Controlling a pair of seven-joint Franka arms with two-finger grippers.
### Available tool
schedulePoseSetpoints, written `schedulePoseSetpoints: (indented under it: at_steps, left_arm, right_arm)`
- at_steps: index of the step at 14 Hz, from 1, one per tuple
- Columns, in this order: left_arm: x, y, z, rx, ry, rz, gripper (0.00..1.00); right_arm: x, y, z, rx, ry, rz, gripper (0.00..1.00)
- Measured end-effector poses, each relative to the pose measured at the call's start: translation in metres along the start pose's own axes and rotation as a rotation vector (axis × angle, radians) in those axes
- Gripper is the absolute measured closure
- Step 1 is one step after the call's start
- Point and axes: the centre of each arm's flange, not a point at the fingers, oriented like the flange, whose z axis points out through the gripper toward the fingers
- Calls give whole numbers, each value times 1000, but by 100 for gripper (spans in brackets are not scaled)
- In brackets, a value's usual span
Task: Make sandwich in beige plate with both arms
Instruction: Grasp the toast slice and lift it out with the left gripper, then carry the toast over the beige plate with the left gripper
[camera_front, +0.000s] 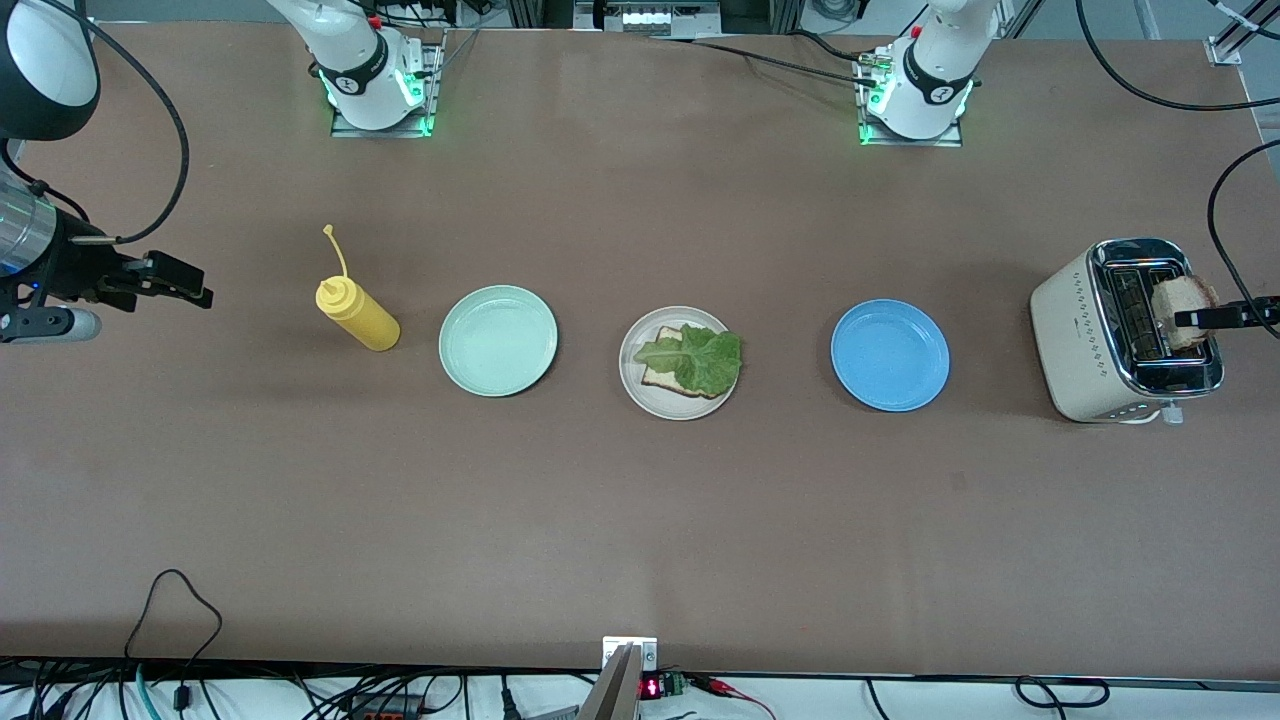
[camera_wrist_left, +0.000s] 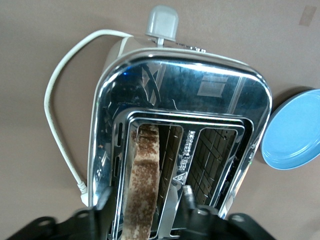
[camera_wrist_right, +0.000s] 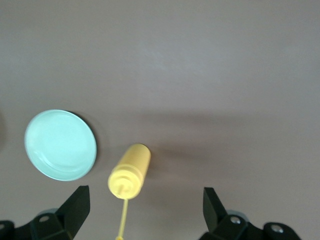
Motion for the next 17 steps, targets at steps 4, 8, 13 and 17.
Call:
schedulePoseSetpoints:
  at_steps: [4,8,13,17]
  left_arm:
    - [-1,0,0,-2,-5,3,85]
    - [-7,4,-13,-7,-21,30,90]
    - [-39,34,-92,-18,-61,94,90]
    - [-53,127,-126,-23,-96,265,90]
  right_arm:
    - [2,0,1,16,7,5,0]
    - [-14,11,-11,-82,-48,-1,0]
    - [-20,17,-17,-106,-63,4,0]
    - [-26,28,-13,-103,-105,25,0]
